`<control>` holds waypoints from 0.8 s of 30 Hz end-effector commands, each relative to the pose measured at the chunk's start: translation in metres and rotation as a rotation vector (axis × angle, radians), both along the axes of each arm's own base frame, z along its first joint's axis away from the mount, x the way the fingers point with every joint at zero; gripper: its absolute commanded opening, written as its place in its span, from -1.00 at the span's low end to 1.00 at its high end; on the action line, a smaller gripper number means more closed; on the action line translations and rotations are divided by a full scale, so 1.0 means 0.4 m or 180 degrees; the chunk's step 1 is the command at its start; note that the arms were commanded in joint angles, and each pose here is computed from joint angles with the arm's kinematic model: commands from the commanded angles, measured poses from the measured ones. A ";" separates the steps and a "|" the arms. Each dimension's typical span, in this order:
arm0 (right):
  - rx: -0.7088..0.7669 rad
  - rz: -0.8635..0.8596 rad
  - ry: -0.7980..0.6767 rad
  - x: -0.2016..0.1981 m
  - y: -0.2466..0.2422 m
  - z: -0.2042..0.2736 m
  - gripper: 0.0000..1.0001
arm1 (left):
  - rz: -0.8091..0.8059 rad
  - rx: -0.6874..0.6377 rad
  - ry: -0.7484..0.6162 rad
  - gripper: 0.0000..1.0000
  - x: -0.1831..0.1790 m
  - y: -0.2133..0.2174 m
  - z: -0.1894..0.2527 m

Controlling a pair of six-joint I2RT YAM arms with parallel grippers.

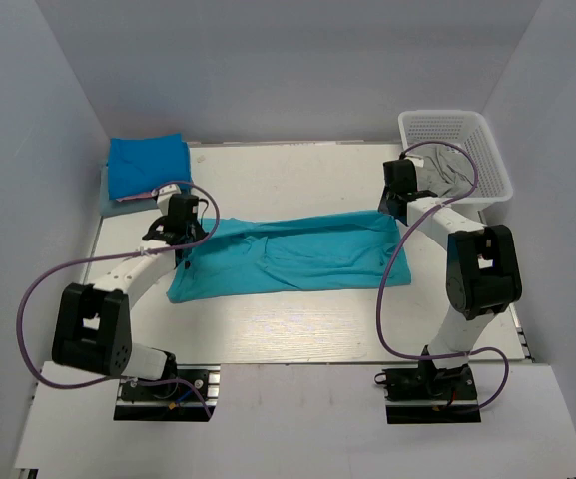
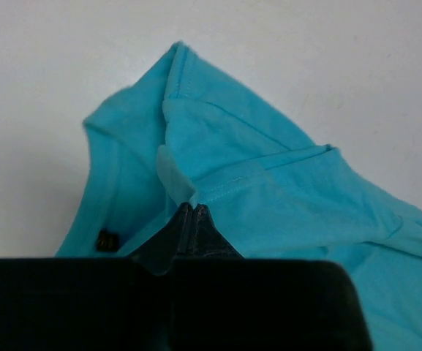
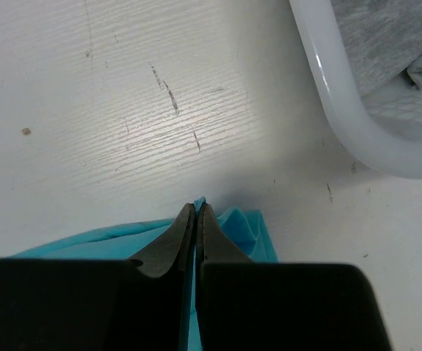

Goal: Fold and stack the t-shirts
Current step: Fold the other side of the tshirt into a rectangle

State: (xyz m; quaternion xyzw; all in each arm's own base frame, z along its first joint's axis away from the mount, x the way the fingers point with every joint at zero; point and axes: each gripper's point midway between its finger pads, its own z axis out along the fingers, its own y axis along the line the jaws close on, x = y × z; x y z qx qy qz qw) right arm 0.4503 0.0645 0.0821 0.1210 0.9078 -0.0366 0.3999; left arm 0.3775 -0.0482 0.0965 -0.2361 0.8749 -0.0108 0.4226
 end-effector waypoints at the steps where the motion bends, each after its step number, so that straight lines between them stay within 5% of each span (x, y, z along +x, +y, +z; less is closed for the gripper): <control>1: 0.0003 -0.0128 -0.0204 0.003 -0.019 0.054 -1.00 | 0.0181 -0.0182 -0.0010 -1.00 -0.074 0.009 -0.003; 12: 0.0098 -0.0194 -0.0090 -0.060 -0.024 0.004 -1.00 | 0.0117 -0.0444 0.0501 -1.00 -0.220 -0.014 -0.134; 15: 0.0114 -0.0426 0.0015 -0.113 -0.046 -0.006 -0.39 | 0.0004 -0.0647 0.0839 -0.66 -0.274 -0.052 -0.153; 19: 0.0040 -0.0879 -0.0068 -0.207 -0.111 0.011 -0.09 | 0.0087 -0.0815 0.0921 -0.44 -0.349 -0.056 -0.133; 21: 0.0096 -0.0996 -0.0246 -0.257 -0.131 0.043 -0.12 | 0.0352 -0.0747 0.0873 -0.31 -0.368 -0.027 -0.096; 24: 0.0246 -0.1001 -0.0524 -0.282 -0.134 0.088 0.32 | 0.0381 -0.0815 0.0542 0.01 -0.341 -0.023 -0.012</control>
